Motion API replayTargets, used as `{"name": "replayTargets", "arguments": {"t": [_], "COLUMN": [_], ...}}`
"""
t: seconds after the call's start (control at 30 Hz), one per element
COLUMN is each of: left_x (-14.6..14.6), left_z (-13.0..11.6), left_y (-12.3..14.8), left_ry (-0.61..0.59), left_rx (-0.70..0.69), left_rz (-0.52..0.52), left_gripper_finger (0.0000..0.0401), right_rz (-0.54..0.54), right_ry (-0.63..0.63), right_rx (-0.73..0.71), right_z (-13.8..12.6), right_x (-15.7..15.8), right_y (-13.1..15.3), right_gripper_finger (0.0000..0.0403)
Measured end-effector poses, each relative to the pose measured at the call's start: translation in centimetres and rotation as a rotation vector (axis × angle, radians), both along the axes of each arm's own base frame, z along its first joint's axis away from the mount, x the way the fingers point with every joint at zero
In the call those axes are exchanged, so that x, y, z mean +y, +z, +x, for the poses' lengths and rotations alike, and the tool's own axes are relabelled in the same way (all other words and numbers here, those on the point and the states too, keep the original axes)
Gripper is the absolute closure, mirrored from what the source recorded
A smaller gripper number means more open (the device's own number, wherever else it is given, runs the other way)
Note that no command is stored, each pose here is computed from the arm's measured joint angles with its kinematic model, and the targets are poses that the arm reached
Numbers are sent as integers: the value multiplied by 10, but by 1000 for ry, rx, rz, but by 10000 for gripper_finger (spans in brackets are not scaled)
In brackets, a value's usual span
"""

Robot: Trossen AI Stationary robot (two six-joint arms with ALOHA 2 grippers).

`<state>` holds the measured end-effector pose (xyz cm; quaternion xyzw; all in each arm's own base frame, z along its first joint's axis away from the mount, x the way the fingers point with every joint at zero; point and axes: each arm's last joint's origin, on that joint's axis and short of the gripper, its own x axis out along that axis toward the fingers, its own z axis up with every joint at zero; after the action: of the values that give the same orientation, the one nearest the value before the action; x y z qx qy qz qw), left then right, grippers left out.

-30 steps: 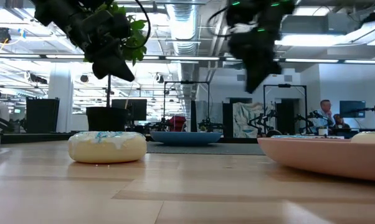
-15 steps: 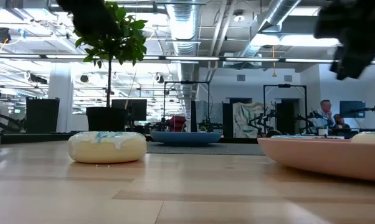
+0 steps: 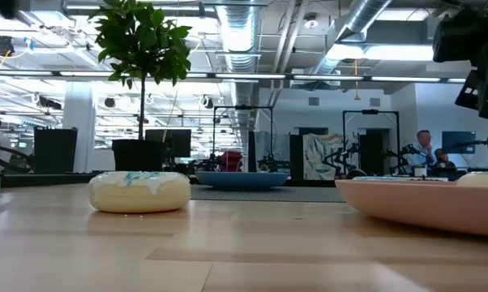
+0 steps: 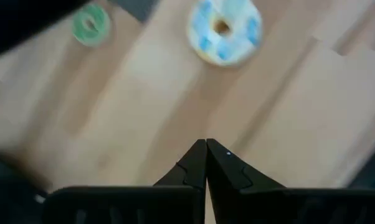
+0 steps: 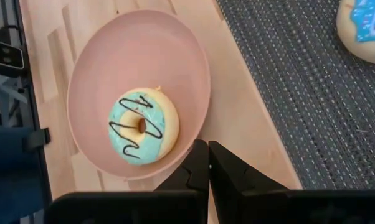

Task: Pick & Place donuts
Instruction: Put the big black donut into the pink plate

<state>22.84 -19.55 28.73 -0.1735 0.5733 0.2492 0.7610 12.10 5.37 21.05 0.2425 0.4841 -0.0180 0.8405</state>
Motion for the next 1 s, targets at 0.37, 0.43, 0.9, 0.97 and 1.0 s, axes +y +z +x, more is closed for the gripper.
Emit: {"name": "replayTargets", "arguments": {"t": [0.37, 0.43, 0.9, 0.97, 1.0], "left_x": [-46, -48, -57, -55, -54], "left_z": [-49, -51, -45, -47, -48], "left_y": [-13, -19, -72, -77, -80], "left_ry": [318, 337, 117, 81, 62], "left_rx": [-61, -36, 12, 26, 38], "left_rz": [-68, -96, -254, -238, -233], "left_gripper_finger": [351, 328, 210, 212, 214], "right_rz": [-32, -27, -20, -20, -20], "right_ry": [-15, -21, -29, -29, -29], "right_rx": [-25, -25, -25, -25, -25], "right_z": [0, 1, 1, 1, 1], "right_x": [1, 1, 1, 1, 1], "right_y": [1, 1, 1, 1, 1], "right_gripper_finger": [402, 402, 402, 402, 402]}}
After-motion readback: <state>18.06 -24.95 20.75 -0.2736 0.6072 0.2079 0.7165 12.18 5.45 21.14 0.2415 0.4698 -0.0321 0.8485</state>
